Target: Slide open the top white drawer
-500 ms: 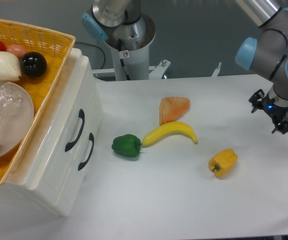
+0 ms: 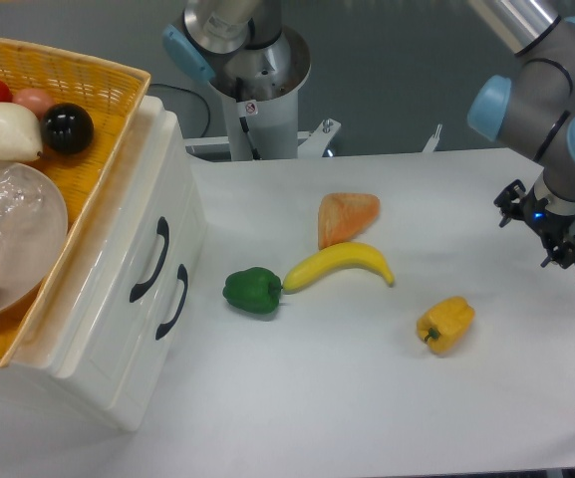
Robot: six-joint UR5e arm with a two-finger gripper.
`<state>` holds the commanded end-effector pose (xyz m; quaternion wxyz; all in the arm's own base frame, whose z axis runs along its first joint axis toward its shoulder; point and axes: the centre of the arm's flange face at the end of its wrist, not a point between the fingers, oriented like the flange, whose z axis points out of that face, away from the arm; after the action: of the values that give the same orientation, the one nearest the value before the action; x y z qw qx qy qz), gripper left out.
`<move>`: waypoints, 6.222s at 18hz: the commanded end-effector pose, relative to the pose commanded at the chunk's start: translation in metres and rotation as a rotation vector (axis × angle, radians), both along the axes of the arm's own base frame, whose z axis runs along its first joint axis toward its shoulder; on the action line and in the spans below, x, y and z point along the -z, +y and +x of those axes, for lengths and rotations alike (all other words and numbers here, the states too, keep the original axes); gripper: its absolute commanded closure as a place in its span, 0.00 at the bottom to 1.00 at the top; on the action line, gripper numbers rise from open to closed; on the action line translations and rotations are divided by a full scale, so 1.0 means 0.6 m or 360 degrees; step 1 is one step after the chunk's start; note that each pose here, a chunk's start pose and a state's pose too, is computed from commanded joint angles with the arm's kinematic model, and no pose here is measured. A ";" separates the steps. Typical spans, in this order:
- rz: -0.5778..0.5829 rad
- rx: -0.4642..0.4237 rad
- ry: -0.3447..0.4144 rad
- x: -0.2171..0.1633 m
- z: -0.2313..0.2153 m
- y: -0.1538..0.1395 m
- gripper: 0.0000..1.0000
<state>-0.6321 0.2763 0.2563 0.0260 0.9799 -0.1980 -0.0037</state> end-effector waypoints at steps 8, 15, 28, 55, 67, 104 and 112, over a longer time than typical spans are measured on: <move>0.0032 -0.0273 0.0047 -0.021 0.038 0.088 0.00; 0.0305 -0.0655 -0.0045 -0.077 0.122 0.194 0.00; 0.0342 -0.0790 -0.0354 -0.198 0.314 0.276 0.00; 0.0256 -0.0931 -0.0773 -0.217 0.540 0.400 0.00; 0.0239 -0.0914 -0.0794 -0.208 0.570 0.423 0.01; 0.0265 -0.0892 -0.0756 -0.188 0.588 0.458 0.08; 0.0266 -0.0891 -0.0755 -0.190 0.591 0.457 0.18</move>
<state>-0.2776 0.5507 0.3705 -0.1005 0.9684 0.0781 0.2144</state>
